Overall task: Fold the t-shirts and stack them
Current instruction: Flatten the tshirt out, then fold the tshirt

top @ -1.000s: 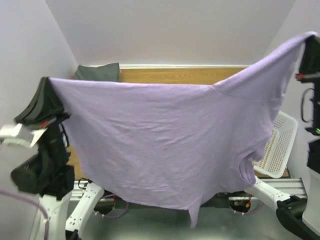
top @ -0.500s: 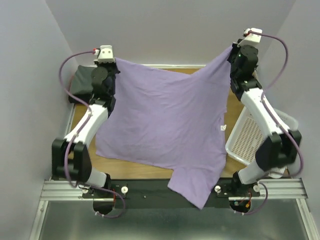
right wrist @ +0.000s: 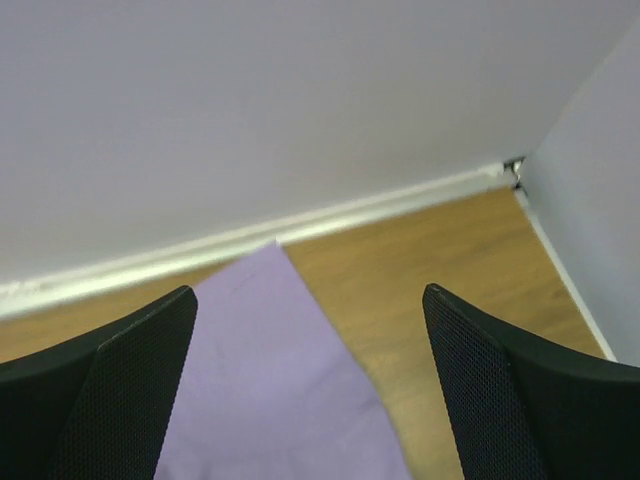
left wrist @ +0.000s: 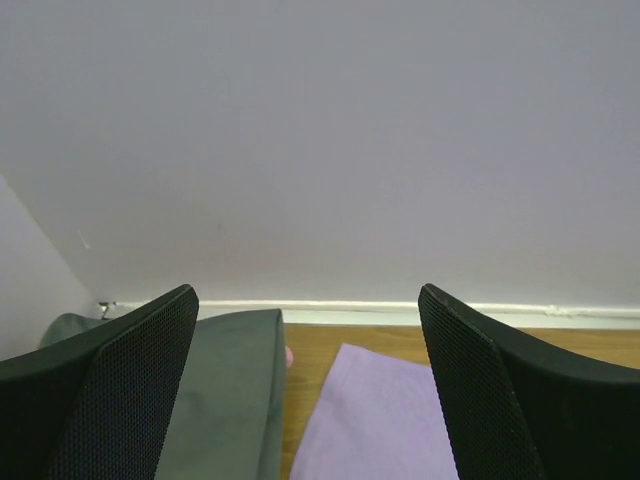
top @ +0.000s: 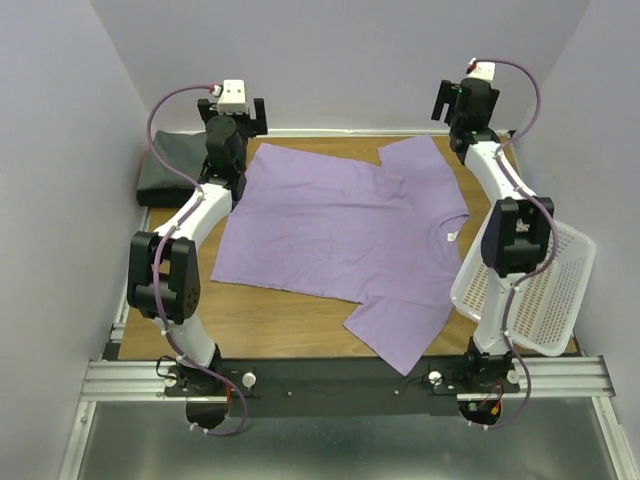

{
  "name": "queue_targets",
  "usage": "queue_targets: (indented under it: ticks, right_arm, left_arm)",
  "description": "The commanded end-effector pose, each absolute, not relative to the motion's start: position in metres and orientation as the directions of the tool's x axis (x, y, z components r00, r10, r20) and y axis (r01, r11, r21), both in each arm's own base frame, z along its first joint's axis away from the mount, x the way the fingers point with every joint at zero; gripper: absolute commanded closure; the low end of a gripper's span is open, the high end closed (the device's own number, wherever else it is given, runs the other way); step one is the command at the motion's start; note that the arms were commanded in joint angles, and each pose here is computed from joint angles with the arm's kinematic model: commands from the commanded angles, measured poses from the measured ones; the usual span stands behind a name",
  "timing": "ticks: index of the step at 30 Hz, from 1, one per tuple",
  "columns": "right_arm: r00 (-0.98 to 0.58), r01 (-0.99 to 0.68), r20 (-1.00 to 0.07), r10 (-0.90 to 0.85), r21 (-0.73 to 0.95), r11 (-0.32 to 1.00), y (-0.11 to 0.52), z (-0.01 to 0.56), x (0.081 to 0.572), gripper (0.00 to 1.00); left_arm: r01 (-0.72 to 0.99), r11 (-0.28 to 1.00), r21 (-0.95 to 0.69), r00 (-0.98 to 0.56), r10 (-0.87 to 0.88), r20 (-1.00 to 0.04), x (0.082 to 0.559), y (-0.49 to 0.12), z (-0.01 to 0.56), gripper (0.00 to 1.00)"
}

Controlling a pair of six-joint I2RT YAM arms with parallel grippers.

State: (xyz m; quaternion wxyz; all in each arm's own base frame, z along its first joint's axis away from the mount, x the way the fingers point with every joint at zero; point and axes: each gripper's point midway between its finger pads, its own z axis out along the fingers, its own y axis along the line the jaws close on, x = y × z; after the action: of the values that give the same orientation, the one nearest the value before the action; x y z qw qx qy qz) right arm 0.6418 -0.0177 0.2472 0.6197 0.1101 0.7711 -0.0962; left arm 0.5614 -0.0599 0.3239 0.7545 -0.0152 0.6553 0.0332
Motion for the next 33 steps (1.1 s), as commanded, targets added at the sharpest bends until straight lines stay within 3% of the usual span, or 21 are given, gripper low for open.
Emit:
queue_targets:
  ticks: [1,6,12,21,33]
  right_arm:
    - [-0.228,0.209,-0.969,0.099,0.050,0.977,0.001,0.260,0.608,0.00]
    - [-0.316,0.126,-0.920,0.230,0.200,0.972,0.032,0.230,0.564,0.00]
    - [-0.478,0.051,-0.811,0.338,0.358,0.932,0.072,0.180,0.501,0.00]
    - [-0.605,0.102,-0.727,0.324,0.332,0.938,0.088,0.110,0.472,0.00]
    - [-0.683,0.220,-0.651,0.332,0.249,0.943,0.074,0.055,0.474,0.00]
  left_arm:
    - [0.036,0.999,0.013,0.163,0.007,-0.987,0.534,-0.098,0.333,0.02]
    - [0.130,0.990,-0.058,0.005,-0.059,-0.998,0.510,-0.129,0.283,0.02]
    - [0.112,0.985,-0.133,-0.191,-0.110,-0.975,0.479,-0.126,0.215,0.02]
    - [0.140,0.977,-0.163,-0.399,-0.095,-0.912,0.457,-0.135,0.133,0.02]
    - [0.073,0.979,-0.192,-0.515,-0.128,-0.848,0.449,-0.133,0.081,0.02]
